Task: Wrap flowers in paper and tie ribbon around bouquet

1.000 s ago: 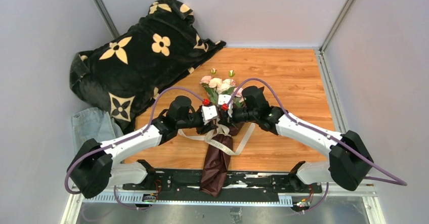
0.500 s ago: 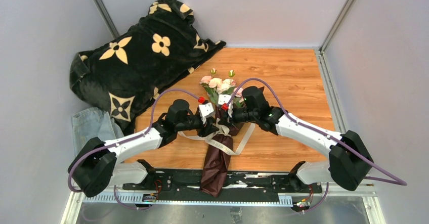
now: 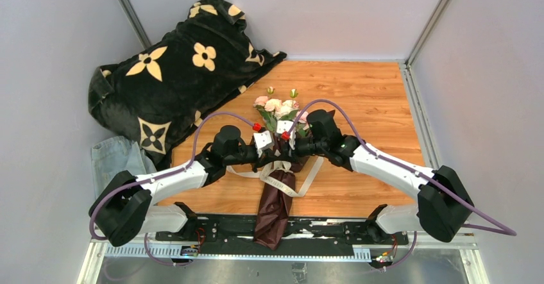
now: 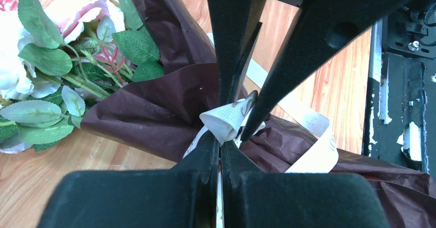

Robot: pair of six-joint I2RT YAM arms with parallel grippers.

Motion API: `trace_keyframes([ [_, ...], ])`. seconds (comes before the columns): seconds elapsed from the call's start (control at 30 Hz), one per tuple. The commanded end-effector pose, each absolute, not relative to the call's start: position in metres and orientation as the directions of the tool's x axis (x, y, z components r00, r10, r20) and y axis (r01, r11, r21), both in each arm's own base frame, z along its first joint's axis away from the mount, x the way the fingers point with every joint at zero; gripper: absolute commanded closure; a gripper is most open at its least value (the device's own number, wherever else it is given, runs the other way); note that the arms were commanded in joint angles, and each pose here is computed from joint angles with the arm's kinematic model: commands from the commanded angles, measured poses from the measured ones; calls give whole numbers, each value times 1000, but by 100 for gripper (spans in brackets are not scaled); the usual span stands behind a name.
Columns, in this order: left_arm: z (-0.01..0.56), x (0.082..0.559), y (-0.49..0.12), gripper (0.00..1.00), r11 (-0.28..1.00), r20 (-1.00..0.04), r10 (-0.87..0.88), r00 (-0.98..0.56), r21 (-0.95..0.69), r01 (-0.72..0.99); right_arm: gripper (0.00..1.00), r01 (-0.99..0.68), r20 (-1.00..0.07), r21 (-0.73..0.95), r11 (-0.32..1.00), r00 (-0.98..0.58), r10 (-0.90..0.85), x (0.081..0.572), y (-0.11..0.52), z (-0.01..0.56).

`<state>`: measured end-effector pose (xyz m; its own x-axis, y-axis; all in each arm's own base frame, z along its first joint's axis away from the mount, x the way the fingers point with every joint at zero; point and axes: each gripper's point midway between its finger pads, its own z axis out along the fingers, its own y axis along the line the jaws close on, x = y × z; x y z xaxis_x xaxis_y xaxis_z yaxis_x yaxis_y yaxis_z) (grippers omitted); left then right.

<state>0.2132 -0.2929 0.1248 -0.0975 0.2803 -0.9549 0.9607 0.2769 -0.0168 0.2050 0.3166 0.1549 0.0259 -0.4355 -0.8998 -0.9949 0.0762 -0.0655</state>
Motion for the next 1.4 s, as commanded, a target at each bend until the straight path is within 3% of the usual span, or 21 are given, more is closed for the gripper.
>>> trace_keyframes([
  [0.0, 133, 221, -295, 100, 282, -963, 263, -54, 24, 959, 72, -994, -875, -52, 92, 1, -484, 198, 305, 159],
  [0.17, 126, 223, -288, 100, 296, -958, 283, -37, 50, 954, 59, -981, -867, 17, 191, -110, -486, 188, 285, 161],
  [0.47, 127, 218, -285, 100, 285, -960, 278, -29, 53, 957, 72, -919, -869, 158, 361, -303, -392, 193, 308, 136],
  [0.7, 126, 215, -282, 100, 283, -961, 276, -25, 57, 958, 63, -867, -838, 114, 484, -346, -422, 216, 300, 110],
  [0.97, 129, 217, -280, 100, 285, -963, 269, -17, 63, 957, 63, -837, -795, 80, 541, -381, -472, 218, 281, 81],
  [1.03, 129, 217, -280, 100, 281, -963, 269, -17, 62, 958, 68, -834, -794, 75, 547, -381, -473, 218, 279, 80],
  [1.2, 129, 214, -277, 100, 208, -953, 291, 87, 151, 966, 99, -840, -814, 61, 539, -354, -460, 220, 277, 93],
  [1.27, 129, 207, -275, 100, 72, -908, 322, 268, 306, 949, 100, -851, -828, 69, 521, -340, -446, 218, 274, 100],
  [1.37, 123, 207, -273, 100, -23, -838, 337, 430, 449, 893, 100, -890, -852, 84, 448, -297, -431, 209, 274, 109],
])
